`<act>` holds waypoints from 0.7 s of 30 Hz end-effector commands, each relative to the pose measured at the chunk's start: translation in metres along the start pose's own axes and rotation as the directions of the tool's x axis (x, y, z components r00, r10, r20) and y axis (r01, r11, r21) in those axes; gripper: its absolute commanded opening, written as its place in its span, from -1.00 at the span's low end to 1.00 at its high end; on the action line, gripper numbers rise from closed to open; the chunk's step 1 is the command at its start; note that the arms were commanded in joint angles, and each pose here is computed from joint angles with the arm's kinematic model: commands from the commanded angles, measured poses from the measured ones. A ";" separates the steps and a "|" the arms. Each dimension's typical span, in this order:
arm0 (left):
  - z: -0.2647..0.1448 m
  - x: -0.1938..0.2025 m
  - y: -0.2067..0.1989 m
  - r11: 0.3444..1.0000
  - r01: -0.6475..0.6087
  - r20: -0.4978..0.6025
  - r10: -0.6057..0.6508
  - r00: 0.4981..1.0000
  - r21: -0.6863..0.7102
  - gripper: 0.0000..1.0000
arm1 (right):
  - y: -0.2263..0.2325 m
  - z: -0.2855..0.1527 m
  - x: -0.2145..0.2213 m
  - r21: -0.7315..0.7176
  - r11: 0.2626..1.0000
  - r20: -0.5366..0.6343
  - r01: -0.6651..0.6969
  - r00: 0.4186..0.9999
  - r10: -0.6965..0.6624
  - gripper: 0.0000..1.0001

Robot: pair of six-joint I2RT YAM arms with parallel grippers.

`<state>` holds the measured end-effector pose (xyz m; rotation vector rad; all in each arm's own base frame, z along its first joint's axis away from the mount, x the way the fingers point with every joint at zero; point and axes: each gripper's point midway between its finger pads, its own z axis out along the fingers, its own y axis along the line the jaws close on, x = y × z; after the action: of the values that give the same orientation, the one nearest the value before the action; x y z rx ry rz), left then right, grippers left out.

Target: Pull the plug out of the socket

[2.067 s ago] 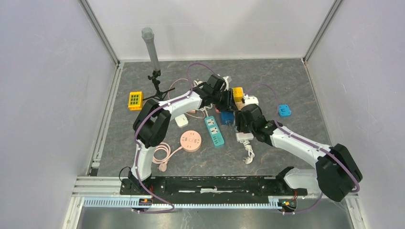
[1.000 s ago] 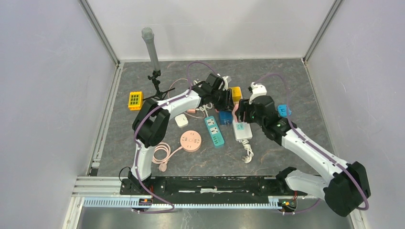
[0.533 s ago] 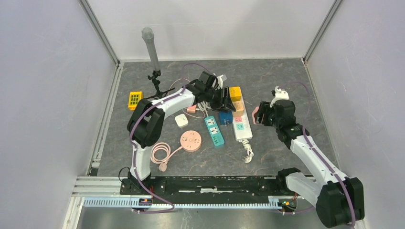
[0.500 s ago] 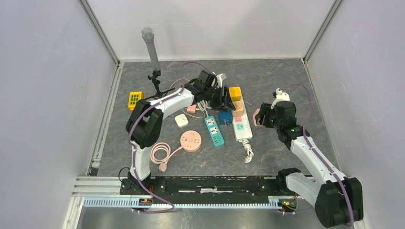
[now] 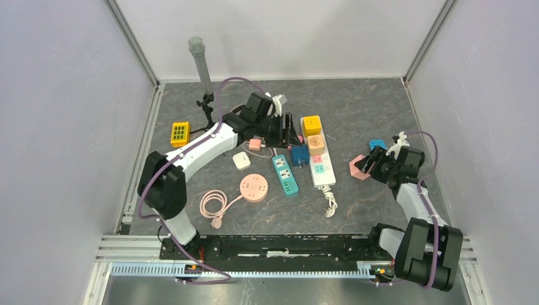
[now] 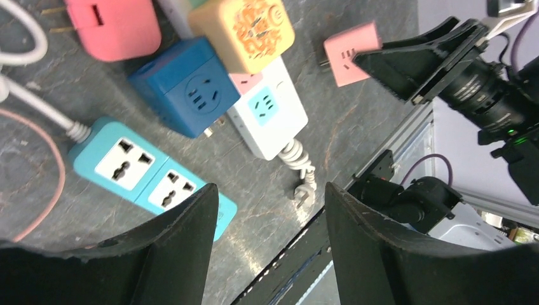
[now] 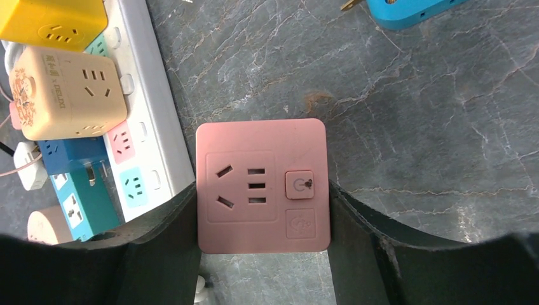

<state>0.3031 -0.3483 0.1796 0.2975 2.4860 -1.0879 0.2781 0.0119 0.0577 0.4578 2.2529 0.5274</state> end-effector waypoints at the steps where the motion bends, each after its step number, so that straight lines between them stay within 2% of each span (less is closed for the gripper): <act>1: -0.018 0.006 0.009 0.996 -0.053 0.012 0.054 0.998 -0.066 0.37 | 0.008 -0.002 -0.011 -0.060 0.998 0.027 0.012 1.000 -0.010 -0.18; 2: -0.018 0.006 0.011 0.995 -0.054 0.012 0.055 0.998 -0.080 0.37 | 0.004 -0.002 -0.013 -0.034 0.999 0.031 0.012 0.999 -0.011 -0.02; 5: -0.020 0.006 0.012 0.995 -0.058 0.015 0.059 0.998 -0.085 0.37 | -0.006 -0.005 -0.019 0.035 0.999 0.049 0.022 0.999 -0.023 0.31; 11: -0.020 0.006 0.012 0.994 -0.055 0.016 0.056 0.998 -0.091 0.38 | -0.018 -0.014 -0.036 0.135 0.990 0.104 0.034 0.993 -0.048 0.75; 16: -0.022 0.004 0.013 0.993 -0.059 0.025 0.061 0.998 -0.100 0.38 | -0.020 -0.021 -0.048 0.176 0.983 0.141 0.048 0.987 -0.073 0.89; 21: -0.023 0.003 0.016 0.991 -0.057 0.032 0.062 0.998 -0.119 0.38 | -0.015 -0.033 -0.065 0.194 0.979 0.199 0.059 0.975 -0.098 0.90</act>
<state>0.2986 -0.3253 0.1644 0.2643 2.5477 -0.9335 0.2809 -0.0263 0.0770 0.5116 2.2053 0.2912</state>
